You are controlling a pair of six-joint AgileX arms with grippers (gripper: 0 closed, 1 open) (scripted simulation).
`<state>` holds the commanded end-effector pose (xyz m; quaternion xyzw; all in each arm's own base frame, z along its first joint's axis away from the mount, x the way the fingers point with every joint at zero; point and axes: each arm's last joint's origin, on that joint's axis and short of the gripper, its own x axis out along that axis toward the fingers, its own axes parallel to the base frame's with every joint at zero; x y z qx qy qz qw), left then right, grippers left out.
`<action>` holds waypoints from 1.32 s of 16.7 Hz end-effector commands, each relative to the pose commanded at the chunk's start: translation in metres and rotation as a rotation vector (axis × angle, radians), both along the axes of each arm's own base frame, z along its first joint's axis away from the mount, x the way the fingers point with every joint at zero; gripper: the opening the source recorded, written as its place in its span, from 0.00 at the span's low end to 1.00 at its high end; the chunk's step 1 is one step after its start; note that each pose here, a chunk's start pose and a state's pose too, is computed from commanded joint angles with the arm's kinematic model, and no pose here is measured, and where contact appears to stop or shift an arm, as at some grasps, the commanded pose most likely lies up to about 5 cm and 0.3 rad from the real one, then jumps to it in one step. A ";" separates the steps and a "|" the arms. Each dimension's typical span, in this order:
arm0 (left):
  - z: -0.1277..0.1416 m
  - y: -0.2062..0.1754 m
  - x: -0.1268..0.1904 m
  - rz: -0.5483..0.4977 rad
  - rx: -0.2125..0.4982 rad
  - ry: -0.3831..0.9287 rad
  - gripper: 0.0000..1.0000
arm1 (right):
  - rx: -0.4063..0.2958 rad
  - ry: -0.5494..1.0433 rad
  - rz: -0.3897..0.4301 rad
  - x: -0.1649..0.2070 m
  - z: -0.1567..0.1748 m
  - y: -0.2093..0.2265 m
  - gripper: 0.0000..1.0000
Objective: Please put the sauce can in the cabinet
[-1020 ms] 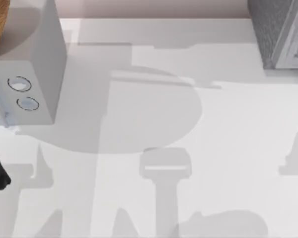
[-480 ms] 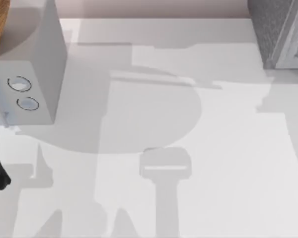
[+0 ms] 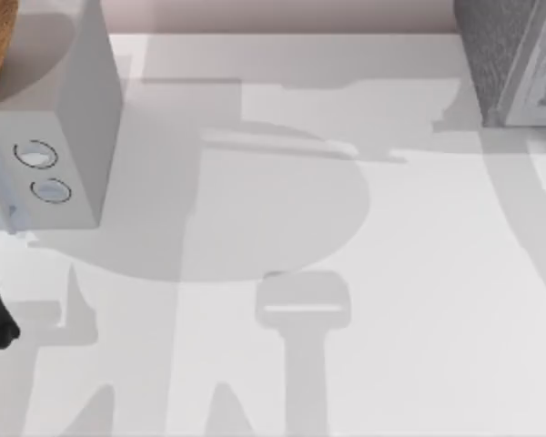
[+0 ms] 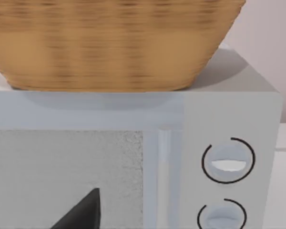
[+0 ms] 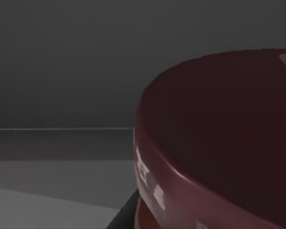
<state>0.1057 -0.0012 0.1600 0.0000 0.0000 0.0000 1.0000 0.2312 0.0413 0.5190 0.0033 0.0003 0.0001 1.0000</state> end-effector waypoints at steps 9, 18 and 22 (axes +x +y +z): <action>0.000 0.000 0.000 0.000 0.000 0.000 1.00 | -0.003 0.001 0.000 0.015 0.011 0.005 0.00; 0.000 0.000 0.000 0.000 0.000 0.000 1.00 | -0.012 0.024 -0.001 0.107 0.003 0.009 0.00; 0.000 0.000 0.000 0.000 0.000 0.000 1.00 | -0.005 0.014 0.000 0.154 -0.008 0.007 0.00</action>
